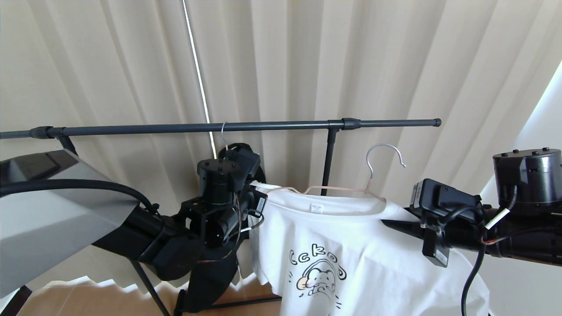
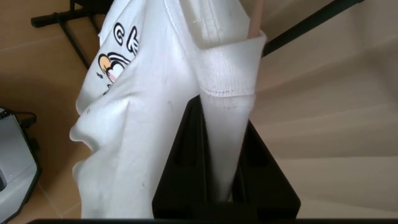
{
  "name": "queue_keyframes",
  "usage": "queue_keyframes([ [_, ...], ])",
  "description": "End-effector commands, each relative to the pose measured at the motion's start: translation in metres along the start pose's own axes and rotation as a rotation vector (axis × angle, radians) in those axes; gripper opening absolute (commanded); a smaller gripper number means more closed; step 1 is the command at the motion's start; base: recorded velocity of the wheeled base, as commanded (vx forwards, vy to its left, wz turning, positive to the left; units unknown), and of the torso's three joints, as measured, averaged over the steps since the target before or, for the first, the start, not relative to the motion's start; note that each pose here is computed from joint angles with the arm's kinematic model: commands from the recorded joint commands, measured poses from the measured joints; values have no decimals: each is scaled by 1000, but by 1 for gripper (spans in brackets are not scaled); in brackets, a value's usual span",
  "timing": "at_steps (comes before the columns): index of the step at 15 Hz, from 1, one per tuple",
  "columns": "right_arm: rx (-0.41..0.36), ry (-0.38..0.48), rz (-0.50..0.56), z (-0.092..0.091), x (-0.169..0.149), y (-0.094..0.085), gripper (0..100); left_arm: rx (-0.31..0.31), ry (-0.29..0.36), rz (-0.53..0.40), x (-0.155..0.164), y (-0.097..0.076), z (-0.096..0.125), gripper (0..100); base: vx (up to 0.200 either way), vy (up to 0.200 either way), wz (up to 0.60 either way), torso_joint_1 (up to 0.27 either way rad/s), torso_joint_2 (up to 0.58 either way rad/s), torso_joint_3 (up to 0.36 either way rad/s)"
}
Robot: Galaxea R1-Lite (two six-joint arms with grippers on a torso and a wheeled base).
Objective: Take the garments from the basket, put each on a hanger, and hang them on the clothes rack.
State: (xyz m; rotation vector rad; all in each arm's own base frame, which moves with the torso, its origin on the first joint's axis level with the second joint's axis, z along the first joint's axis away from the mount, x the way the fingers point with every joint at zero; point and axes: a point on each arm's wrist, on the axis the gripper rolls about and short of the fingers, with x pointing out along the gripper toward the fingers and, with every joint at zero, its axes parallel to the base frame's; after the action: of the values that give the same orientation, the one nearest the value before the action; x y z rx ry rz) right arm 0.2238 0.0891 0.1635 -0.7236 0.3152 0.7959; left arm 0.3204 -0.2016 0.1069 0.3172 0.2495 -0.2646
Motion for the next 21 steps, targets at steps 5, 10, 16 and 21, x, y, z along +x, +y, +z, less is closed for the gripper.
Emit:
queue_keyframes([
  [5,-1,30,-28,1,4,0,0,75,65,-35,-29,-16,30,0,0,0,0,0,0,0],
  [10,-23,38,-87,3,17,5,0,104,71,-37,-34,-24,36,0,0,0,0,0,0,0],
  [16,-15,74,-128,10,23,10,0,133,97,-100,-48,-39,67,0,0,0,0,0,0,0],
  [21,25,48,-182,19,29,10,0,146,83,-142,-55,-55,72,0,0,0,0,0,0,0],
])
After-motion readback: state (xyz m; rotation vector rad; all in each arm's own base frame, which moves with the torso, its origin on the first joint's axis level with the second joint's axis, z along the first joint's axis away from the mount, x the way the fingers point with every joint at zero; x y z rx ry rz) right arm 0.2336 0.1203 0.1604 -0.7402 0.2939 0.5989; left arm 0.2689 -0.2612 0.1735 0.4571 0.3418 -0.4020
